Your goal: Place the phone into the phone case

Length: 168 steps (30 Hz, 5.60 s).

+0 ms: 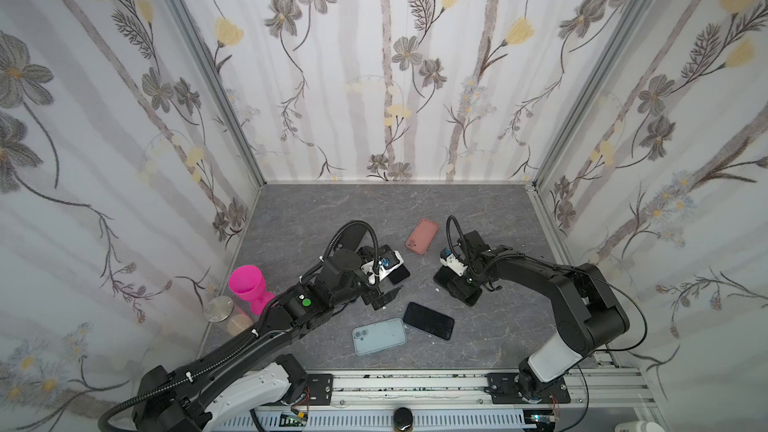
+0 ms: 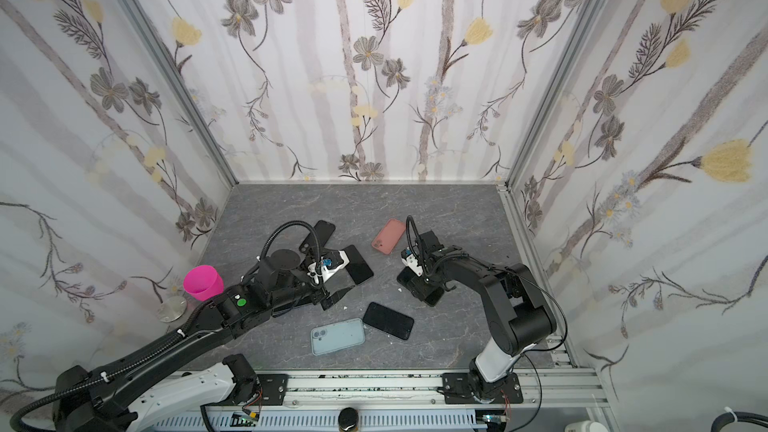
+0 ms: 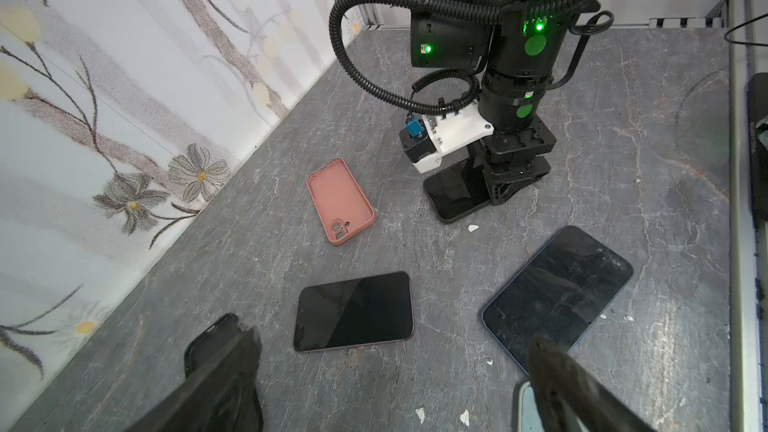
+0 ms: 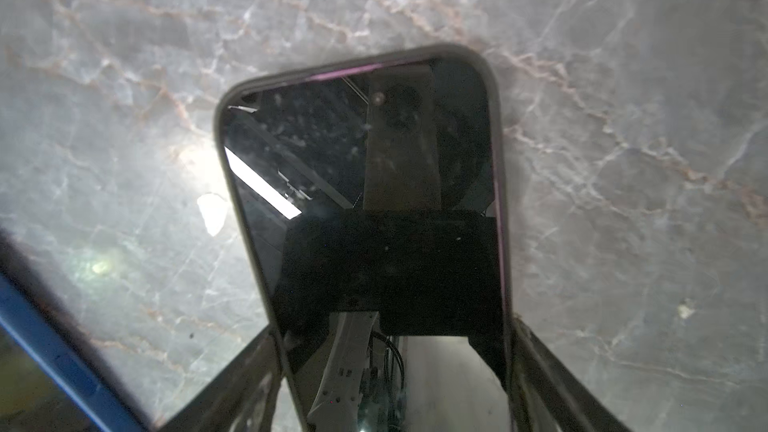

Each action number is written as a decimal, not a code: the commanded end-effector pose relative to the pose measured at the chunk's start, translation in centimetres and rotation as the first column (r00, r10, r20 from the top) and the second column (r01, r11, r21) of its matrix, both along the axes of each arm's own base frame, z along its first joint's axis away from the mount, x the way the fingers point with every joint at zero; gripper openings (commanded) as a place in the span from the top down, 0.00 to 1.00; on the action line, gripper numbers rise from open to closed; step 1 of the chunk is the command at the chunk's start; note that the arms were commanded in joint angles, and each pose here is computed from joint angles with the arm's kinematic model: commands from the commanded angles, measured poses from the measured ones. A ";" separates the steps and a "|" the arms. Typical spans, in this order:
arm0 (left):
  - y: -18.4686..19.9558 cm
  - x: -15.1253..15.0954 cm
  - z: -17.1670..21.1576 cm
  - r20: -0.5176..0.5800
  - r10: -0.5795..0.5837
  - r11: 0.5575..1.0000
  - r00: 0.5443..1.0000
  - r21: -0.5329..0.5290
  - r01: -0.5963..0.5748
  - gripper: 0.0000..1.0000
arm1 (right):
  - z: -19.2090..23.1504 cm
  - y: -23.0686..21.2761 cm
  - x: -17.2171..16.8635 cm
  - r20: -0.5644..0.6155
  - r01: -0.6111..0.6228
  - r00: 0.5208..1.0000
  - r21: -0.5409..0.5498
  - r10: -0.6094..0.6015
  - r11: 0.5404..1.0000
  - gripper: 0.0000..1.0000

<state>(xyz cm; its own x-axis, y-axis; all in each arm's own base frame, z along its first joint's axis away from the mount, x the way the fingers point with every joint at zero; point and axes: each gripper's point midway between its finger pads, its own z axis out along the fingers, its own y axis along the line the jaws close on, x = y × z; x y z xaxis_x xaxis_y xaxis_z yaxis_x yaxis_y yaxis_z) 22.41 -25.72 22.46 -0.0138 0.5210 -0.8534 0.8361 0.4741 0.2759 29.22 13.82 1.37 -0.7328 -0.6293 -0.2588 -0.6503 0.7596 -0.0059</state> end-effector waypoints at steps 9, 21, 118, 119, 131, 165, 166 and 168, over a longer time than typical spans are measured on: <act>0.3 1.3 -0.1 -0.006 0.071 0.997 0.997 0.013 -0.071 0.00 | 0.3 -6.0 6.4 0.053 0.307 0.950 -0.010 -0.306 0.952 0.28; 0.5 2.3 -0.7 -0.020 0.125 0.992 0.992 0.030 -0.125 0.00 | -0.5 -12.5 18.6 0.072 0.587 0.806 0.019 -0.587 0.809 0.33; 4.5 10.7 1.1 -0.193 0.443 0.865 0.875 -0.166 -0.474 0.02 | 23.5 6.5 12.9 0.561 -0.024 0.777 0.479 -0.285 0.877 0.12; 4.3 10.8 1.1 -0.211 0.441 0.863 0.872 -0.167 -0.477 0.03 | 23.4 6.3 12.4 0.549 -0.012 0.782 0.487 -0.296 0.873 0.12; 1.5 12.7 -0.6 -0.415 0.431 0.841 0.801 -0.137 -0.524 0.10 | 20.5 2.2 6.2 0.347 0.264 0.795 0.540 -0.497 0.799 0.14; -3.7 14.2 -5.4 -0.676 0.366 0.879 0.639 0.025 -0.477 0.17 | 2.6 10.5 -10.8 0.105 0.016 0.994 0.224 -0.040 0.975 0.00; -3.5 14.3 -5.3 -0.676 0.366 0.878 0.640 0.022 -0.479 0.18 | 2.4 10.5 -11.0 0.102 0.007 0.994 0.217 -0.030 0.976 0.00; -3.4 14.2 -5.0 -0.673 0.364 0.878 0.644 0.017 -0.479 0.18 | 2.0 10.9 -11.5 0.091 -0.011 0.996 0.209 -0.008 0.978 0.00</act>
